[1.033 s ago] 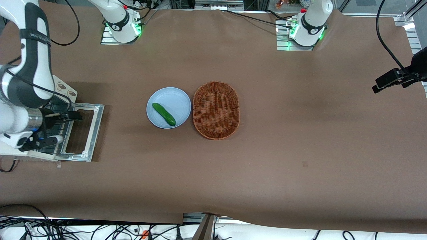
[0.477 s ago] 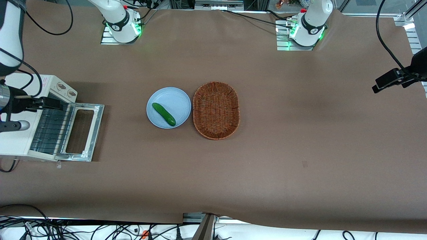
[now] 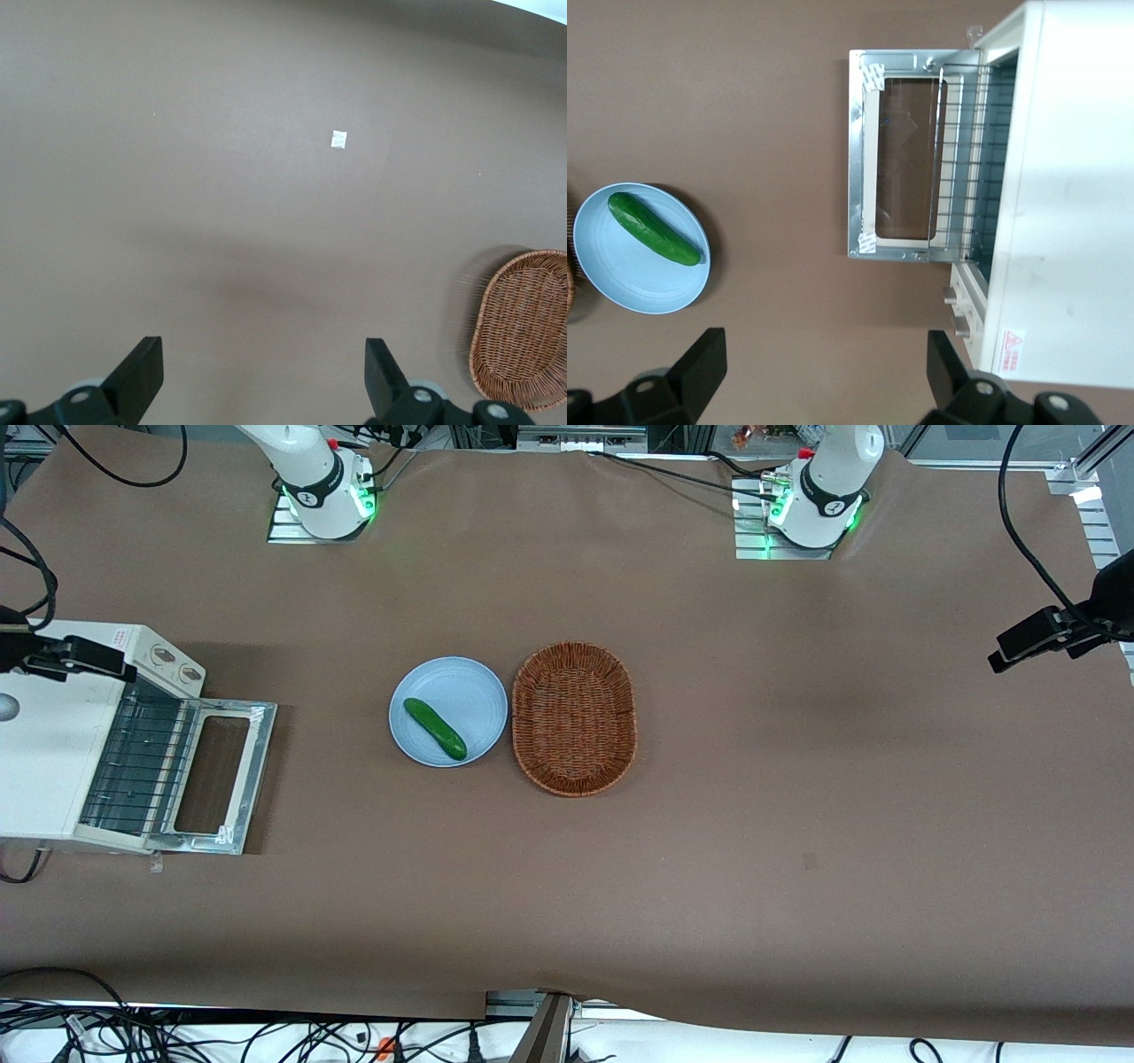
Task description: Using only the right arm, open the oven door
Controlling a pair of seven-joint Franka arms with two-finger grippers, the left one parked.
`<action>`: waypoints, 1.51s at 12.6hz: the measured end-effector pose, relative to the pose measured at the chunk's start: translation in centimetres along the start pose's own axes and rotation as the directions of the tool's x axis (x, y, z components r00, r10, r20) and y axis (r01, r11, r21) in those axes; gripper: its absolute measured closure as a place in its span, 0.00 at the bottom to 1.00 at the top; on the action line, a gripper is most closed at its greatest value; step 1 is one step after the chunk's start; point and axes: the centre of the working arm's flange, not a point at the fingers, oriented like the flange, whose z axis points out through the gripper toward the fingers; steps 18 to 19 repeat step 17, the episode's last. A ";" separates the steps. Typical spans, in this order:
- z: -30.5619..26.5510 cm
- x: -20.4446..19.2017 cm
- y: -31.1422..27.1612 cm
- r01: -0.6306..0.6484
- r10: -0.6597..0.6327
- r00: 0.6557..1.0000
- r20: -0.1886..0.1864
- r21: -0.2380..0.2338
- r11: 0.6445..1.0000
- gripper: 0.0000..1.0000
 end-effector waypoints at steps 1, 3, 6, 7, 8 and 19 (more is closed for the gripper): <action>-0.3 -0.5 -0.2 -0.024 0.024 1.000 -0.003 -0.004 1.000 0.00; -1.0 -1.2 -0.8 -0.038 0.038 0.999 -0.005 -0.011 0.999 0.00; -1.3 -1.4 -0.6 -0.041 0.041 0.999 -0.007 -0.012 0.999 0.00; -1.3 -1.4 -0.6 -0.041 0.041 0.999 -0.008 -0.012 0.999 0.00; -1.4 -1.4 -0.6 -0.042 0.041 0.999 -0.010 -0.012 0.999 0.00; -2.8 -1.5 -0.8 -0.038 0.037 0.999 -0.036 -0.014 0.999 0.00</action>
